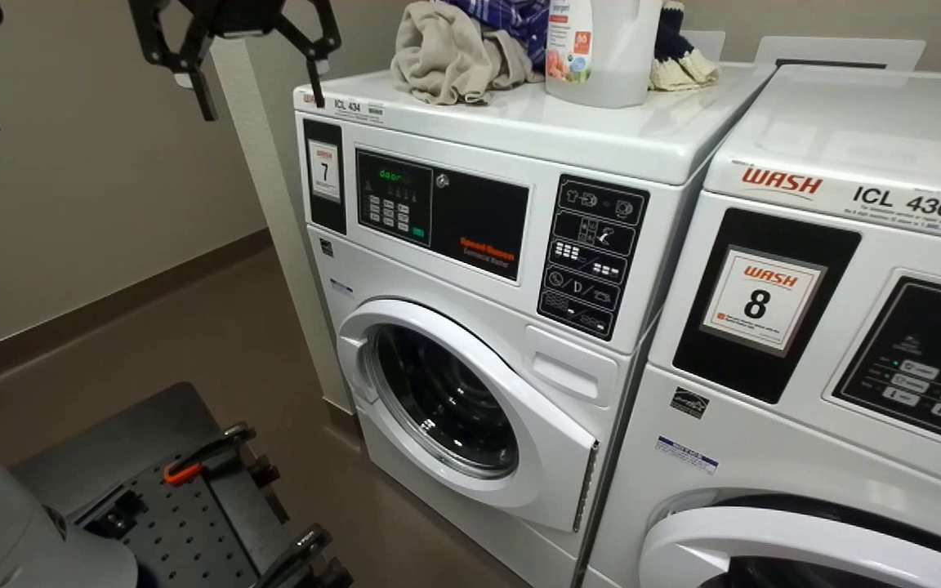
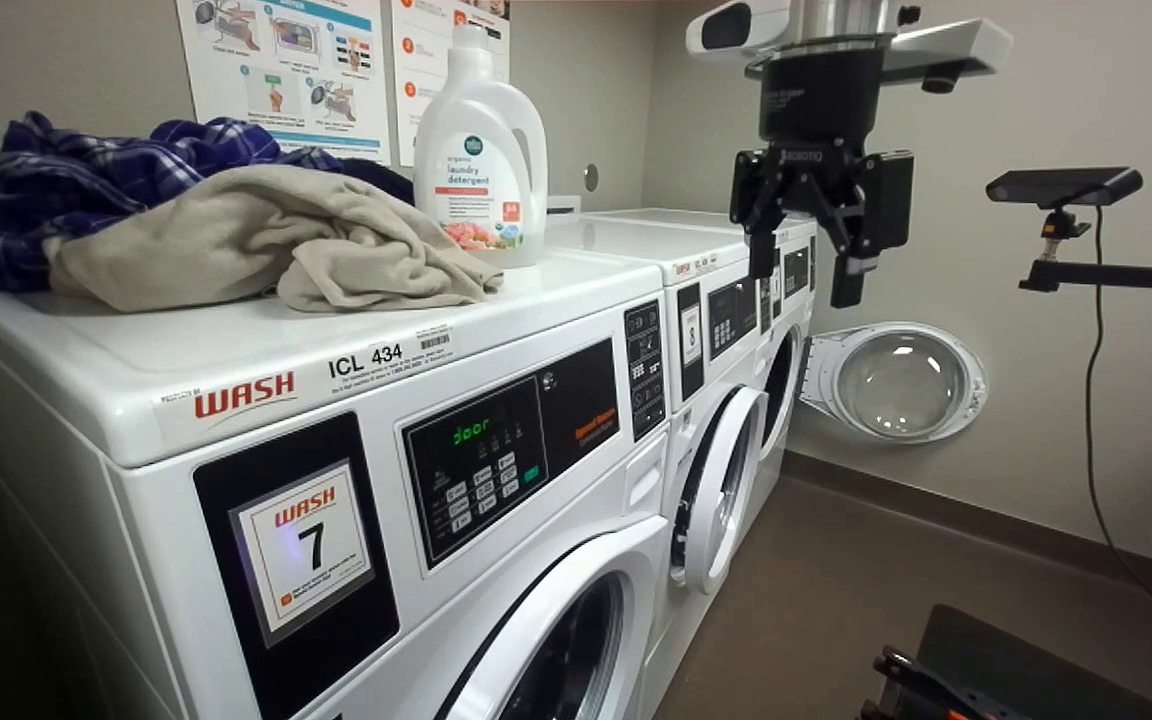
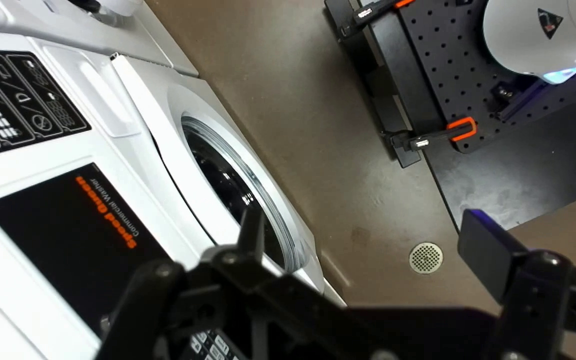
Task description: Close the door on the first washing machine from the left
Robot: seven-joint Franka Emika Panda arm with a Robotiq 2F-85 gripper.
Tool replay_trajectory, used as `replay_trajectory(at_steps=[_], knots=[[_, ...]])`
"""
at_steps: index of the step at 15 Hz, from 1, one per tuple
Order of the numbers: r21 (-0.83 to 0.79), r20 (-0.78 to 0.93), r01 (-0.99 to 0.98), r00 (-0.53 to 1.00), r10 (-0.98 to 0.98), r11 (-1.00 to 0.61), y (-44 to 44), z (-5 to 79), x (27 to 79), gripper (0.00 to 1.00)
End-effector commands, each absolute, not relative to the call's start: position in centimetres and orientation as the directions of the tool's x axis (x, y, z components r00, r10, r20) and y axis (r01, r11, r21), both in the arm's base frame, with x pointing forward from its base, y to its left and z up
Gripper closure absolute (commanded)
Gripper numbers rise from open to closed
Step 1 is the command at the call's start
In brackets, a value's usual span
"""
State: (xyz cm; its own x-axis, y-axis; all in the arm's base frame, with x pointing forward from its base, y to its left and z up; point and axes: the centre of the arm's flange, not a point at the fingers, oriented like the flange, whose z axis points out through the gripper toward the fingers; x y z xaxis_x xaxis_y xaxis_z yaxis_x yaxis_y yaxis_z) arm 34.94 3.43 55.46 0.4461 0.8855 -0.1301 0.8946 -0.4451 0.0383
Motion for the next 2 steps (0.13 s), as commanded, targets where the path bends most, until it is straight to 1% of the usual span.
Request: replay_trajectory(at_steps=[1, 2], knots=[[0.038, -0.149, 0.899, 0.437, 0.887, -0.437, 4.08, 56.63, 34.94, 0.0], [0.038, -0.146, 0.901, 0.432, 0.89, -0.431, 4.18, 56.61, 34.93, 0.0]])
